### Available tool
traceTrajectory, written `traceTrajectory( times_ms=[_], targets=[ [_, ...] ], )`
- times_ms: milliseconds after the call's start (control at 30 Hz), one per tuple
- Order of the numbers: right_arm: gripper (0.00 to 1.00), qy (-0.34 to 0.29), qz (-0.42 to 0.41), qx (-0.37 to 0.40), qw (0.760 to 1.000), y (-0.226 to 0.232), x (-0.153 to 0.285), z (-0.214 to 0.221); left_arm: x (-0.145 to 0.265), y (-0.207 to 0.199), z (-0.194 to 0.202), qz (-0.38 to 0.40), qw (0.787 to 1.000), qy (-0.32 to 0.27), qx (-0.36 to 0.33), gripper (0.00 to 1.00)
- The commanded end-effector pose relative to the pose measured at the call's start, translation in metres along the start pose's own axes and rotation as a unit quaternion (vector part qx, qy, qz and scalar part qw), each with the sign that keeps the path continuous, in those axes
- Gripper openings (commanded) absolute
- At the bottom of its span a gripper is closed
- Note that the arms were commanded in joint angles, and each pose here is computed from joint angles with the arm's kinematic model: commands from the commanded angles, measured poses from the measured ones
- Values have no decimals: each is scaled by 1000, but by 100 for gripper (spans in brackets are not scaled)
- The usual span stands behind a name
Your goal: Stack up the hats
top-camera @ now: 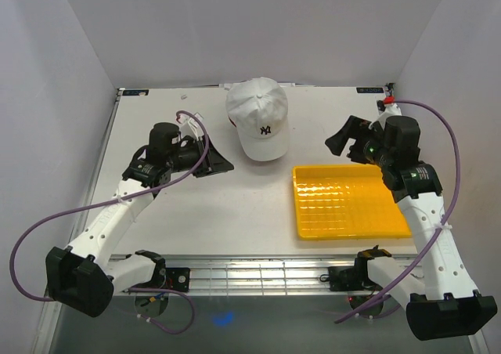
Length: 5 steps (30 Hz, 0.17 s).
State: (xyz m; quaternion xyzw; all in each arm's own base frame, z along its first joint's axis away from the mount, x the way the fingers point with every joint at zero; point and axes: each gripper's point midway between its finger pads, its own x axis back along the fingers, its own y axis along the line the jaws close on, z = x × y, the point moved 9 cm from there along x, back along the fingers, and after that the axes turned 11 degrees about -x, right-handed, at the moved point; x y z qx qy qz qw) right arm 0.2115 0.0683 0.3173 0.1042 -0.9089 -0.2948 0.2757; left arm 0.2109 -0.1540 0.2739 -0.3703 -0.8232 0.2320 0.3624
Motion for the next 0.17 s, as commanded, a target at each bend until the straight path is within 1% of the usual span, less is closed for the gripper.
traceTrajectory(
  times_ms=[0, 133],
  targets=[
    [89, -10, 1, 8, 1000, -1, 3, -1, 12, -12, -9, 6, 999, -24, -23, 45],
    [89, -26, 2, 11, 1000, 0, 8, -2, 13, -11, -8, 6, 999, -24, -25, 45]
  ],
)
